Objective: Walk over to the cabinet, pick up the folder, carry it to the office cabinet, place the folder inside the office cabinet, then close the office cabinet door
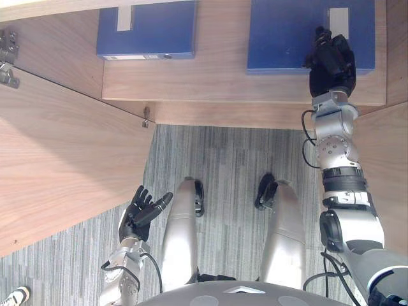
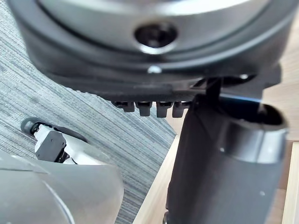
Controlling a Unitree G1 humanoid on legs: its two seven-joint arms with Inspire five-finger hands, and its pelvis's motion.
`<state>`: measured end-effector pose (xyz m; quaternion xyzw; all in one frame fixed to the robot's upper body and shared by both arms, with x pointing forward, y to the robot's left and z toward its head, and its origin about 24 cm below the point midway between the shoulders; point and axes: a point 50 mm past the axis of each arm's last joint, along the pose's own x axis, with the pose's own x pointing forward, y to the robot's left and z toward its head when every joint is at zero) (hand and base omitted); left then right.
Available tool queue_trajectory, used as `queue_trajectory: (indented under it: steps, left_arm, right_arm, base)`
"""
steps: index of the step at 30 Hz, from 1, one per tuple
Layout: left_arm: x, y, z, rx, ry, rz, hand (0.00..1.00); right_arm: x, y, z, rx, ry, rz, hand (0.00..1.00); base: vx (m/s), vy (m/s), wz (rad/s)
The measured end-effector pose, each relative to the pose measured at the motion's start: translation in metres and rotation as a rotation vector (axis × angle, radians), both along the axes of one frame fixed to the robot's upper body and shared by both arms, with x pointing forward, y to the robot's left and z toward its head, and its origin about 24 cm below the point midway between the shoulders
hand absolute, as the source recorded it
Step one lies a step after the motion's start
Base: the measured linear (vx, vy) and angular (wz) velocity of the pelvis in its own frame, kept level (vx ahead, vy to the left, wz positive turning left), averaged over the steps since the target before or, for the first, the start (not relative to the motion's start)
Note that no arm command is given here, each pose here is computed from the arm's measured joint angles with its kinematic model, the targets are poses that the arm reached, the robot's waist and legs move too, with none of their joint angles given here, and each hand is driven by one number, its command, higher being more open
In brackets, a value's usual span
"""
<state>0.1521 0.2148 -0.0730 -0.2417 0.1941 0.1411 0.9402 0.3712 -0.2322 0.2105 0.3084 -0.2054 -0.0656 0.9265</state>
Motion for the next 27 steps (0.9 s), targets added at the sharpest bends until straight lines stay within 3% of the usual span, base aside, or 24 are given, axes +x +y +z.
queue_trajectory:
  steps: [21, 27]
  left_arm:
    - [0.000, -0.001, 0.000, -0.032, -0.009, 0.018, 1.00]
    - [0.002, -0.001, 0.003, -0.029, -0.021, 0.017, 1.00]
  right_arm:
    - [0.017, 0.011, 0.040, -0.058, -0.024, 0.020, 0.00]
    - [-0.012, 0.028, 0.042, -0.137, -0.151, 0.101, 0.00]
  base:
    - [0.00, 0.000, -0.01]
    - [-0.01, -0.008, -0.06]
